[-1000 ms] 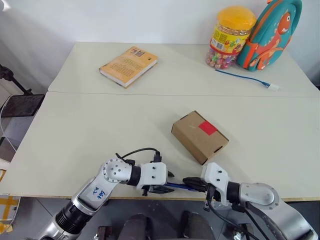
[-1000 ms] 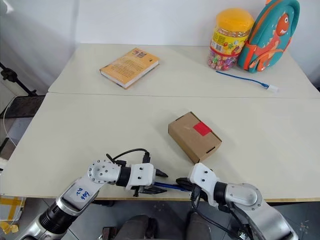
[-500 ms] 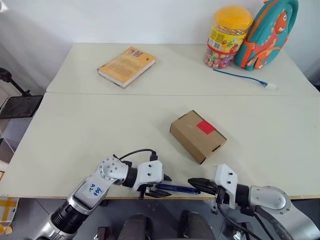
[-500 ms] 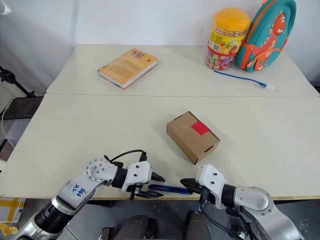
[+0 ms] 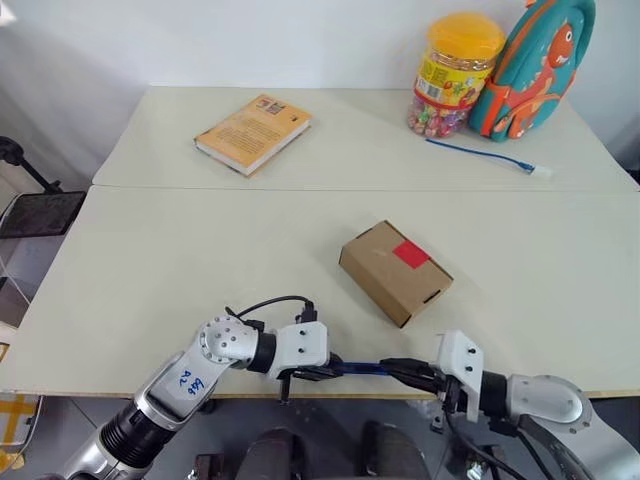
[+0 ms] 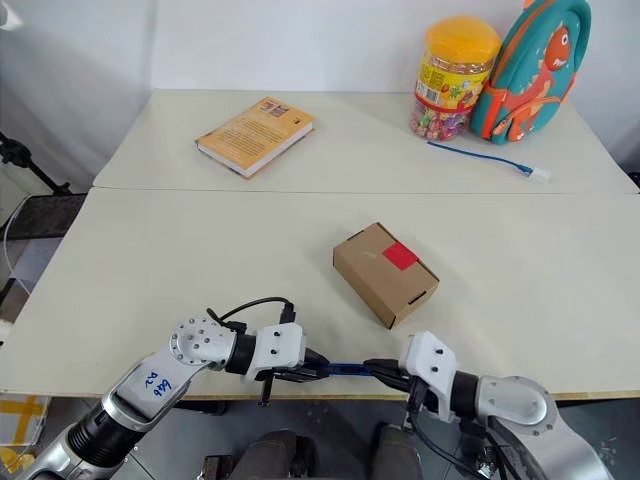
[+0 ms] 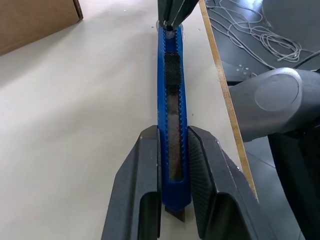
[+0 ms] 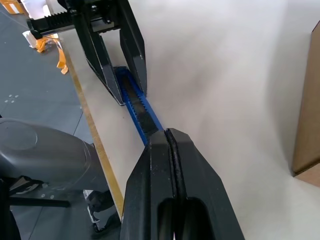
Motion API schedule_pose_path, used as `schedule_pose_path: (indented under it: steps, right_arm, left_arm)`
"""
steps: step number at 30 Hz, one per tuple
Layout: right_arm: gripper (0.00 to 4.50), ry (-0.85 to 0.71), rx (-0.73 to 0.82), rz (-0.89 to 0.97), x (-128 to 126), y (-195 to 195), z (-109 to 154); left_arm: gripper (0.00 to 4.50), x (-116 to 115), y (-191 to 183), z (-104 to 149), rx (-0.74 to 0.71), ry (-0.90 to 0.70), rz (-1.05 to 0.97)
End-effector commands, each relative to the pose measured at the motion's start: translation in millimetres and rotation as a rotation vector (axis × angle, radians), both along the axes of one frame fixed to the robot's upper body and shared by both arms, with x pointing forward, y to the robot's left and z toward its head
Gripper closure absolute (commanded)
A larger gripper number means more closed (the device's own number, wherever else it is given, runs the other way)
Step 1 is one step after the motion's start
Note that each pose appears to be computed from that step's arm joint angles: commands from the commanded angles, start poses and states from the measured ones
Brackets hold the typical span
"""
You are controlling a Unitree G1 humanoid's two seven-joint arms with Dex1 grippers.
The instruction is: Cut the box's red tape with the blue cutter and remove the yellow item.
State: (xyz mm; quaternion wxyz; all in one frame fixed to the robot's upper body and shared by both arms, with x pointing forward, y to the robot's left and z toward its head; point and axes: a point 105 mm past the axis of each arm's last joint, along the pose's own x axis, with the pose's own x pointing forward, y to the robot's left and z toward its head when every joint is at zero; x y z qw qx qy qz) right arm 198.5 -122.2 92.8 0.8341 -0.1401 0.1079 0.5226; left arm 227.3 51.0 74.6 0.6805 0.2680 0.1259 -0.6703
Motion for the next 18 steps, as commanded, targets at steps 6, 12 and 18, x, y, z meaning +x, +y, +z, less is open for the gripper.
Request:
schedule_pose_path:
  steps: [6,12,18]
  right_arm:
    - [4.5,-0.037,-0.048,0.009,6,1,1]
    - [4.5,0.004,-0.082,0.042,7,8,-10]
    - [4.5,0.017,-0.082,0.066,6,15,-15]
  left_arm:
    - [4.08,-8,6,-31,0.1,0.061,-0.008]
    - [4.08,-6,3,-29,0.096,0.043,-0.006]
    - [4.08,-5,2,-28,0.095,0.04,-0.001]
